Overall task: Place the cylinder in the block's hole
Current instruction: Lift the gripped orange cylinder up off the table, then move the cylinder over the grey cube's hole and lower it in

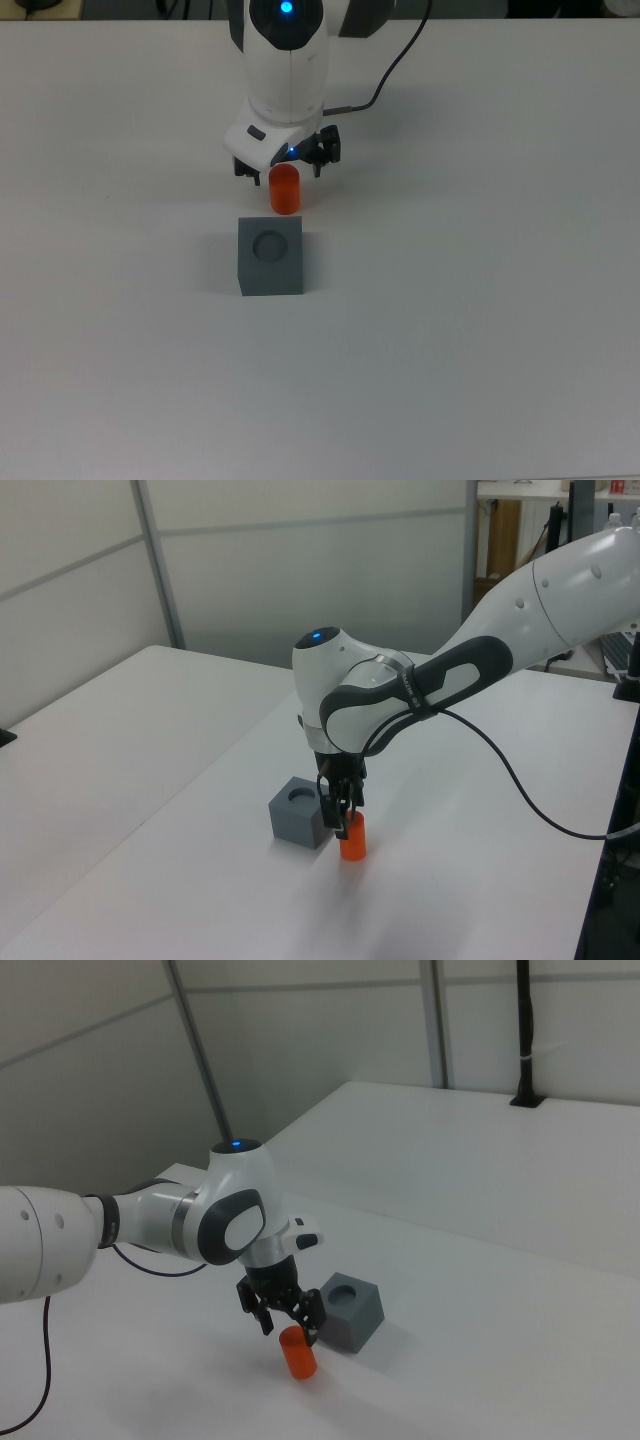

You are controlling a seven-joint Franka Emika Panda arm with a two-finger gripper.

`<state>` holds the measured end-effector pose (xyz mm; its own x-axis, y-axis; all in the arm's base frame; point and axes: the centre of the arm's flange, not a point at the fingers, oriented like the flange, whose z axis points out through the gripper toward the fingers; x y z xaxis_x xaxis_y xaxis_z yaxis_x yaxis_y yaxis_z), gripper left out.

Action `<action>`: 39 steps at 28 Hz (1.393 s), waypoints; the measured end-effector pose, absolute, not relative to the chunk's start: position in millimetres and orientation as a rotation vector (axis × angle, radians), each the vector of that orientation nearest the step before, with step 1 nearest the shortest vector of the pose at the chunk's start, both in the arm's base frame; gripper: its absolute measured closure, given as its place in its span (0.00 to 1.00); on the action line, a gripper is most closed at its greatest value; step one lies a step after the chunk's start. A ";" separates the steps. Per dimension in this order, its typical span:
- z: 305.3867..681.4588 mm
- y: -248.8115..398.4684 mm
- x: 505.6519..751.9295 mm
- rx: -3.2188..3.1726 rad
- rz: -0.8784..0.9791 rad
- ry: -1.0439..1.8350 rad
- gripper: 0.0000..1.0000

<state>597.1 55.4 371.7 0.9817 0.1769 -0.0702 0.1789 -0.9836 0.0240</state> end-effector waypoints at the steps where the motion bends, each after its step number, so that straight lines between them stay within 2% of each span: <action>1: 371.4 55.3 597.1 3.097 -0.106 0.278 0.11; 4: 371.3 55.3 597.1 3.097 -0.106 0.278 0.22; 5: 371.3 55.3 597.1 3.097 -0.107 0.279 0.29; 7: 371.3 55.3 597.1 3.097 -0.107 0.279 0.34; 10: 371.1 55.0 596.9 3.097 -0.107 0.278 0.49; 19: 373.8 49.2 596.8 3.097 -0.106 0.263 0.49; 23: 400.6 37.2 596.4 3.094 -0.121 0.228 0.49; 31: 502.7 11.8 607.7 3.134 -0.047 0.120 0.49; 34: 511.8 9.3 611.1 3.140 -0.017 0.104 0.49; 39: 503.7 9.6 621.8 3.141 0.005 0.079 0.49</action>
